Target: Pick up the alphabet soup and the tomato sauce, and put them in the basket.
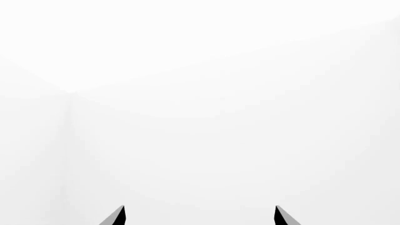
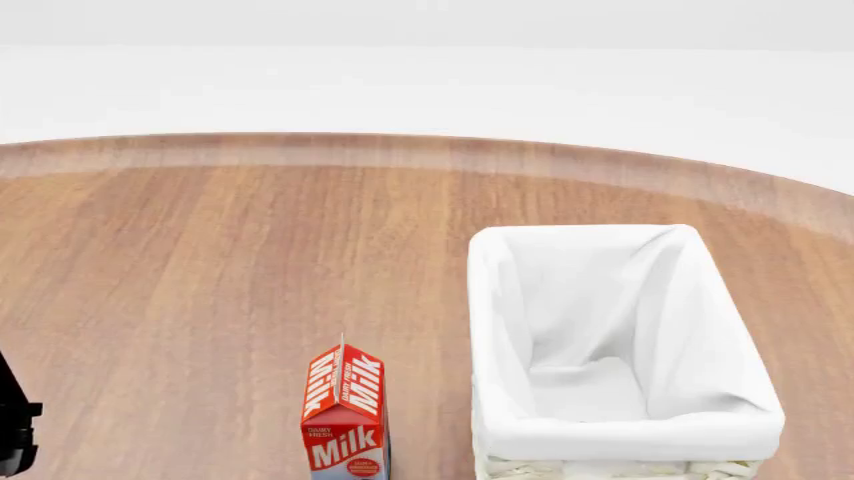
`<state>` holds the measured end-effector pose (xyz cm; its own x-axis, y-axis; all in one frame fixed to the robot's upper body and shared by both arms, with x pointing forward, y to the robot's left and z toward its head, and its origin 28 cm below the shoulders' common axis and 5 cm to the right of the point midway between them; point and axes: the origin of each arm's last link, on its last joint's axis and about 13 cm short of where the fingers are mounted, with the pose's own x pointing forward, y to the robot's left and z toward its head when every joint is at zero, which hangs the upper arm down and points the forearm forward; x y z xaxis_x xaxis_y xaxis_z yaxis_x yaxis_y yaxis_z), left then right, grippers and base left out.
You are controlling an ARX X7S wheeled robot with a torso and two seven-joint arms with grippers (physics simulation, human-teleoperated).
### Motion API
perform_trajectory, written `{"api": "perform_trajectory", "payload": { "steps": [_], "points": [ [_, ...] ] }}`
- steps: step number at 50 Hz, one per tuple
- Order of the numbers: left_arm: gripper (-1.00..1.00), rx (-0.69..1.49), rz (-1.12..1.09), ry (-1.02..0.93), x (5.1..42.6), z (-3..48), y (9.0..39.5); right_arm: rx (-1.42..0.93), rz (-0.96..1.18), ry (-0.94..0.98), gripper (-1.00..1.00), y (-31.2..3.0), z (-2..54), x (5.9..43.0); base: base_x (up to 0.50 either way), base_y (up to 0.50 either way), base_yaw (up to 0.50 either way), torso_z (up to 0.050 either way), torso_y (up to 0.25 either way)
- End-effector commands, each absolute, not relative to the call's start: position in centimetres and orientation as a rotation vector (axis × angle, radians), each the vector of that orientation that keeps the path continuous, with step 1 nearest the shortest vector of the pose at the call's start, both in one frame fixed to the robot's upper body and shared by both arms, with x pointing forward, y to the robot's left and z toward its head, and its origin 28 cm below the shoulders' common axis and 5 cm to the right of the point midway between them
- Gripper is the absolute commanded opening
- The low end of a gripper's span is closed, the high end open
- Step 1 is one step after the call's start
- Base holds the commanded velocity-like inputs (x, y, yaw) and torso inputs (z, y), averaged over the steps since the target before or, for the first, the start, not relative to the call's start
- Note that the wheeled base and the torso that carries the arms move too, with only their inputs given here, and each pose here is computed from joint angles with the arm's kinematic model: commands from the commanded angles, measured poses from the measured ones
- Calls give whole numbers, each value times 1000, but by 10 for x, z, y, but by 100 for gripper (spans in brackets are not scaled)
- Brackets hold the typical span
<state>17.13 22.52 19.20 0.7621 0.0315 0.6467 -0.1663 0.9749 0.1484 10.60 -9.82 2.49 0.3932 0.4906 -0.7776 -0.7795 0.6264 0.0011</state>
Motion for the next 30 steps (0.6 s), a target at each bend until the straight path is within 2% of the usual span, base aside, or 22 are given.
{"api": "perform_trajectory", "payload": {
  "steps": [1,30],
  "points": [
    [100,203,109,-696,171,191,225,-382,833,849,100,-99,15,105,0,0,0,0,0],
    [100,200,106,-691,172,189,225,-352,825,870,100,-100,4,104,0,0,0,0,0]
  ]
}}
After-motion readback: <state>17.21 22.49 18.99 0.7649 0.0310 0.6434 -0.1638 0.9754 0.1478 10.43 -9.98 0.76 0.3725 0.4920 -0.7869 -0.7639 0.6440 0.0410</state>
